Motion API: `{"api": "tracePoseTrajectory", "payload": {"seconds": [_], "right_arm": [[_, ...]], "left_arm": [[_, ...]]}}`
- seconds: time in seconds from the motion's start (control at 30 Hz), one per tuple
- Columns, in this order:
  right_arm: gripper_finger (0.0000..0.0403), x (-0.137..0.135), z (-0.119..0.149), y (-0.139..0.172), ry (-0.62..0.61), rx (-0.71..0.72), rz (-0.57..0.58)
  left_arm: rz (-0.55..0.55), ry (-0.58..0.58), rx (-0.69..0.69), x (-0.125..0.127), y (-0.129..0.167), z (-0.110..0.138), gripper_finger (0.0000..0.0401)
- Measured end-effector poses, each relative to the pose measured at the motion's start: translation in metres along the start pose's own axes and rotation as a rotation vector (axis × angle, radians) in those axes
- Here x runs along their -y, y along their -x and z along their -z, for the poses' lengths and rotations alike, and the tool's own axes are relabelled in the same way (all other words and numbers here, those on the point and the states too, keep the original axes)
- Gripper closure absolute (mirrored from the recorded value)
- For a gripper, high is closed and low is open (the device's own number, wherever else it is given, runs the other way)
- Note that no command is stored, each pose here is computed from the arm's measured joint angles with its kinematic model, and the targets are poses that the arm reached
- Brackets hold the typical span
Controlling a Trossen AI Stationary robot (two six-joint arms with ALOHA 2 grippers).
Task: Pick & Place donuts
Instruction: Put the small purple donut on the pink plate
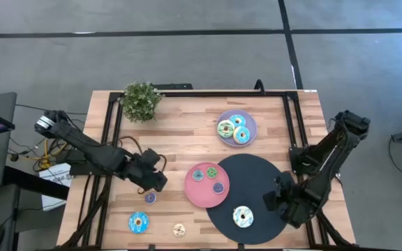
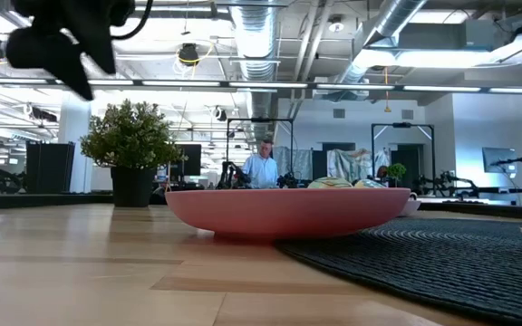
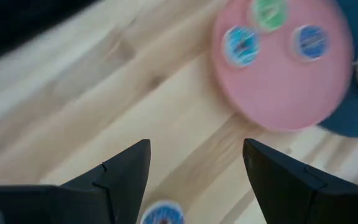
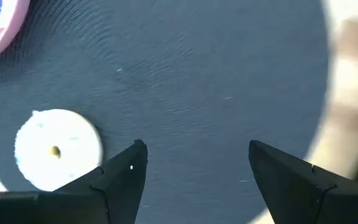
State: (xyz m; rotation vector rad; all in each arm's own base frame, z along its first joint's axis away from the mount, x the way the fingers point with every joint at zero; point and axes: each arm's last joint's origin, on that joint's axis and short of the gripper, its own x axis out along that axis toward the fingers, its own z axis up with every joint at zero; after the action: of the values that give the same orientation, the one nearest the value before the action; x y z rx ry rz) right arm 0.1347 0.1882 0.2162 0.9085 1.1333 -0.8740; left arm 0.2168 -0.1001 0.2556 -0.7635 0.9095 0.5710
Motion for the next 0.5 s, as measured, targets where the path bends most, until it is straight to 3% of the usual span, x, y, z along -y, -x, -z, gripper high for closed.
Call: {"api": "tracePoseTrajectory", "payload": {"seconds": [0.27,0.5], "right_arm": [[0.0133,0.035,-0.006,0.028,0.129,0.067,0.014],[0.0133,0.043,-0.010,0.035,0.195,0.103,-0.011]], "left_arm": [[-0.109,0.186,-0.163,0.015,-0.022,0.027,0.0152],[-0.209,0.306,-0.247,0.020,-0.037,0.060,0.0151]]}}
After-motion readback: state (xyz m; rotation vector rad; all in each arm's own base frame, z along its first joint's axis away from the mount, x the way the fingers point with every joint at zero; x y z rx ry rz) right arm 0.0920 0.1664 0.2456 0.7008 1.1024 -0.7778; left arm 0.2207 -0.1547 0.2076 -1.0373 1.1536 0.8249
